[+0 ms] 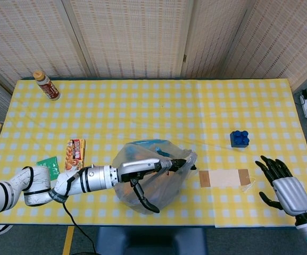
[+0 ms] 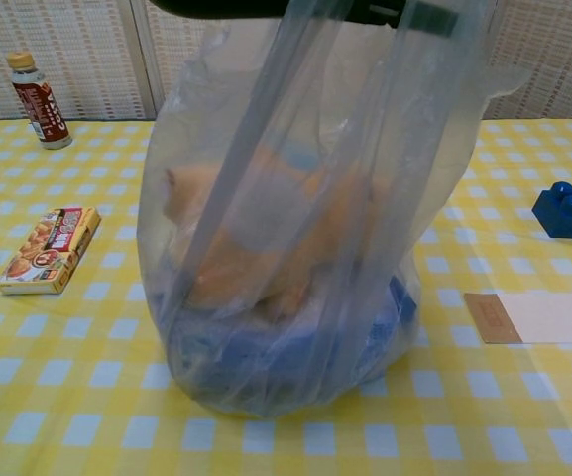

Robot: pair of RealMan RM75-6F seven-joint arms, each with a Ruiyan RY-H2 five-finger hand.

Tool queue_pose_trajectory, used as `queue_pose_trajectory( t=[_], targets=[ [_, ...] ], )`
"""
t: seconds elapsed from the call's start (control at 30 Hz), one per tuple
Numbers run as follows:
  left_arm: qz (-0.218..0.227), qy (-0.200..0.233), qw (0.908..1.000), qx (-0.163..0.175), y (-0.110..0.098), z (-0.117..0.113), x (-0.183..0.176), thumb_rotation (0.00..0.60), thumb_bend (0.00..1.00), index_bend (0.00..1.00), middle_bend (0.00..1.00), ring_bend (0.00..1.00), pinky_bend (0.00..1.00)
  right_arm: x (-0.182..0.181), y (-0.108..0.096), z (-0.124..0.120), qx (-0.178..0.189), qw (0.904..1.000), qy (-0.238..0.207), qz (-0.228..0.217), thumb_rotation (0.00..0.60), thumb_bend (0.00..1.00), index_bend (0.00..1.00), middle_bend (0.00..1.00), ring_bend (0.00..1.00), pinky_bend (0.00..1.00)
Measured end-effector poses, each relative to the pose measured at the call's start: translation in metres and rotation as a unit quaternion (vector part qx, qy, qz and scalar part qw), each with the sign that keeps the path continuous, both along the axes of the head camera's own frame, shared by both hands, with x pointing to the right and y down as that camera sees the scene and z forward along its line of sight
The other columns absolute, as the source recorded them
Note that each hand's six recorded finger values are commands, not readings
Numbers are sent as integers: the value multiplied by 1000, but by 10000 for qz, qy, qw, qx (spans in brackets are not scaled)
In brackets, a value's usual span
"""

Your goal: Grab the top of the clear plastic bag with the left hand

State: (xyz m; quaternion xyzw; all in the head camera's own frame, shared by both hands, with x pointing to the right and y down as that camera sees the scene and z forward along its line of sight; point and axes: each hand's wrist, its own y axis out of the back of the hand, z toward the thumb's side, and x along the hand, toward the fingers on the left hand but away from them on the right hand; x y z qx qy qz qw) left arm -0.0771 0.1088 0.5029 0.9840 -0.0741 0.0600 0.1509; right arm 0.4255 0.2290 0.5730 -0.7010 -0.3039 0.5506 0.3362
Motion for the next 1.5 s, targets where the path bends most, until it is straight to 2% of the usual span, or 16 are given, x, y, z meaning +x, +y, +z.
queue_pose_trajectory(
  t=[0.17,0.37,0.6,0.77,1.13,1.37,1.5],
  targets=[
    [181,32,9998,-114,4,-4,10,600,21,0,82,0,141,2,-1,-2,43,10000,13,22,600,364,0,0,0,0],
    [299,-33,9994,-156,12,6,15,600,22,0,81,0,133,5,-2,-4,86,9999,6,55,600,365,0,0,0,0],
    [315,-142,9994,67,15,15,21,600,22,10,88,14,63,5,-3,-5,84,9999,-13,54,600,364,0,0,0,0],
    [320,-147,9993,110,17,14,28,600,22,19,107,28,21,6,-4,-5,90,9999,-14,71,600,364,0,0,0,0],
    [629,-110,9980,-28,30,11,31,600,23,19,129,40,75,8,-5,-5,103,9999,5,102,600,365,0,0,0,0],
    [821,20,9963,-235,41,10,35,600,23,69,130,73,243,9,-6,-7,139,9998,9,134,600,364,0,0,0,0],
    [921,35,9956,-173,45,9,37,600,23,102,130,86,264,12,-6,-7,160,9997,24,169,600,365,0,0,0,0]
  ],
)
